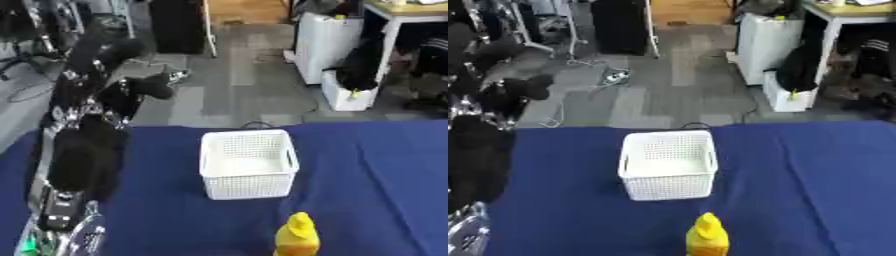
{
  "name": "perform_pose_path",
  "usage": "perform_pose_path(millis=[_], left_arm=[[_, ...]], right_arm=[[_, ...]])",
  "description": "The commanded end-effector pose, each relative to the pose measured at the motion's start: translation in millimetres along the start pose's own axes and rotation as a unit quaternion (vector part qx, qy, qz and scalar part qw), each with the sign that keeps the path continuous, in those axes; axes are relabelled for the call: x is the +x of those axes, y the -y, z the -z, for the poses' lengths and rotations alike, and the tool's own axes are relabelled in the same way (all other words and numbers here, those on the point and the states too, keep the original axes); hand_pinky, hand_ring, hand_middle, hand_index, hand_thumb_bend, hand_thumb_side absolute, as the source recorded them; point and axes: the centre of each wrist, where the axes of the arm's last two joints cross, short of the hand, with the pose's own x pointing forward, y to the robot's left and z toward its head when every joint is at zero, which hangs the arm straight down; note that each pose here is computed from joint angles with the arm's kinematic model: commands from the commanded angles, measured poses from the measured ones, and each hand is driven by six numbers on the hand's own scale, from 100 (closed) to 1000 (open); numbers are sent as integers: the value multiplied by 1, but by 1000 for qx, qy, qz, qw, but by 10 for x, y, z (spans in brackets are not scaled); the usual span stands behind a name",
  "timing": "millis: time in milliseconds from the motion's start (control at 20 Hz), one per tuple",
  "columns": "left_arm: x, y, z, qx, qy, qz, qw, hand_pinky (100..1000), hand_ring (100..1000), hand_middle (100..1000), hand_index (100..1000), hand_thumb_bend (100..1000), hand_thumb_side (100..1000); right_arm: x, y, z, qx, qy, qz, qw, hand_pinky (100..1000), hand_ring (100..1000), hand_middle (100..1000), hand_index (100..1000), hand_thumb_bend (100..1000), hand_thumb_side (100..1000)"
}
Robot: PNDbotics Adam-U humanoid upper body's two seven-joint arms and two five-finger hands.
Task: Pick up objects on the table and place them in the box.
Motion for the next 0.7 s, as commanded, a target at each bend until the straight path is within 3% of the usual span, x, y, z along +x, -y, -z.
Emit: perform_pose_path(millis=[50,700], left_arm=[[36,-9,28,-26,-6,8,1000,824,641,810,847,376,609],[-145,-55,52,-147,-58,38,987,843,639,810,861,445,582]], right_arm=[[19,61,102,-6,10,-10,1000,546,554,624,719,100,781],[8,47,175,-12,8,-9,1000,554,561,633,724,100,796]])
